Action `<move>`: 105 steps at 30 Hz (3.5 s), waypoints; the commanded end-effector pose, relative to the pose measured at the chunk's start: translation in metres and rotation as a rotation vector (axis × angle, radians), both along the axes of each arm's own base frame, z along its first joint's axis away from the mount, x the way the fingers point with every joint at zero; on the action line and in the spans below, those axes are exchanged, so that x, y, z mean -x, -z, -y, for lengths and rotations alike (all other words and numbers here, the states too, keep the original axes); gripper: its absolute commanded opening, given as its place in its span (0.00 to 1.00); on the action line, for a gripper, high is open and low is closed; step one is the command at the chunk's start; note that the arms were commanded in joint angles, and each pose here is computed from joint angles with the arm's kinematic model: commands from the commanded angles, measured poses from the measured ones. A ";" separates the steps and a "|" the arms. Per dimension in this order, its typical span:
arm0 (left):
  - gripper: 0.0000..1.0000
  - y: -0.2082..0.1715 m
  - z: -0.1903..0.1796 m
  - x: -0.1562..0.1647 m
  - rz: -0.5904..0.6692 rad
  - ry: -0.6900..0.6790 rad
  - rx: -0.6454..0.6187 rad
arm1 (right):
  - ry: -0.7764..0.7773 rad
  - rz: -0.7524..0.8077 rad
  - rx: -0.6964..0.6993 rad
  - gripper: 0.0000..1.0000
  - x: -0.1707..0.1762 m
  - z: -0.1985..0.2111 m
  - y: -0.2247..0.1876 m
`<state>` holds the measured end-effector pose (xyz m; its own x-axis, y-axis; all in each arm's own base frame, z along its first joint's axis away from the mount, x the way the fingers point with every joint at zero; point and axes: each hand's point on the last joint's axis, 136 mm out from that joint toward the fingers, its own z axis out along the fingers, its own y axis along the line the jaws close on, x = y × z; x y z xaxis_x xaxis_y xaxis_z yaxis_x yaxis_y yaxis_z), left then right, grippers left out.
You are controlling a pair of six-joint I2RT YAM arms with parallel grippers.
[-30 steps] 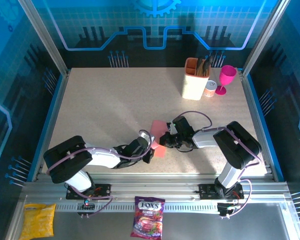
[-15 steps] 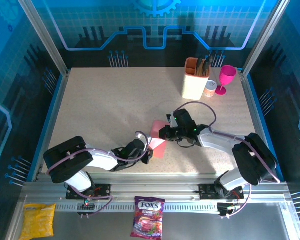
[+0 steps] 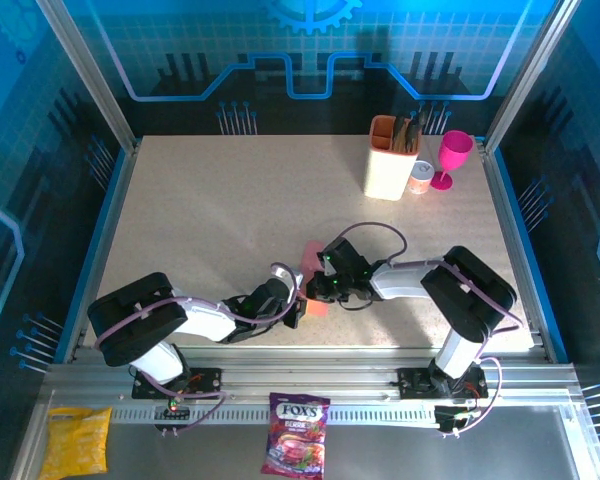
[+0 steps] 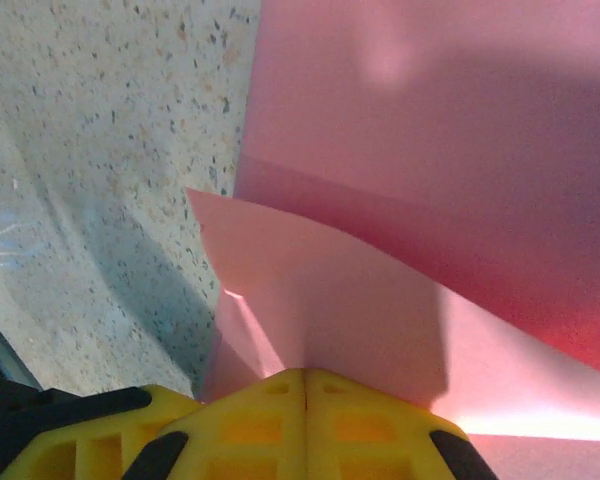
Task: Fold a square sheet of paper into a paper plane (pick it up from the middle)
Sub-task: Fold the triangle a second time at the center of the table, then turn over the paper at the center of the table.
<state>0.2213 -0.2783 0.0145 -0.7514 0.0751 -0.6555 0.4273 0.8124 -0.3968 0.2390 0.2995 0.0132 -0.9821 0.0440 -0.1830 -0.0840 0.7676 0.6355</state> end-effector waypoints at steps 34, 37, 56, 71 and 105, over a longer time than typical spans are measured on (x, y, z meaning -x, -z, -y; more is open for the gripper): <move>0.00 -0.064 0.011 -0.031 -0.061 0.032 0.036 | 0.157 -0.087 0.097 0.00 -0.020 0.085 0.041; 0.00 -0.063 0.018 -0.042 -0.065 0.054 0.023 | 0.154 -0.086 0.097 0.00 -0.020 0.085 0.041; 0.00 0.006 0.008 -0.086 -0.134 0.013 -0.099 | 0.094 -0.010 -0.005 0.04 -0.027 0.068 -0.005; 0.00 0.016 -0.013 -0.049 -0.219 -0.093 -0.042 | 0.140 0.031 0.021 0.41 0.009 0.081 -0.023; 0.00 0.034 -0.023 -0.023 -0.277 -0.251 -0.096 | 0.106 0.080 -0.134 0.45 -0.001 0.014 -0.031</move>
<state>0.2617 -0.2798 0.0147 -0.8611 -0.1210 -0.4939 0.1570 0.8605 -0.4846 0.2210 0.2448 0.0201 -0.9622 0.2000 -0.1849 0.0425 0.7807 0.6234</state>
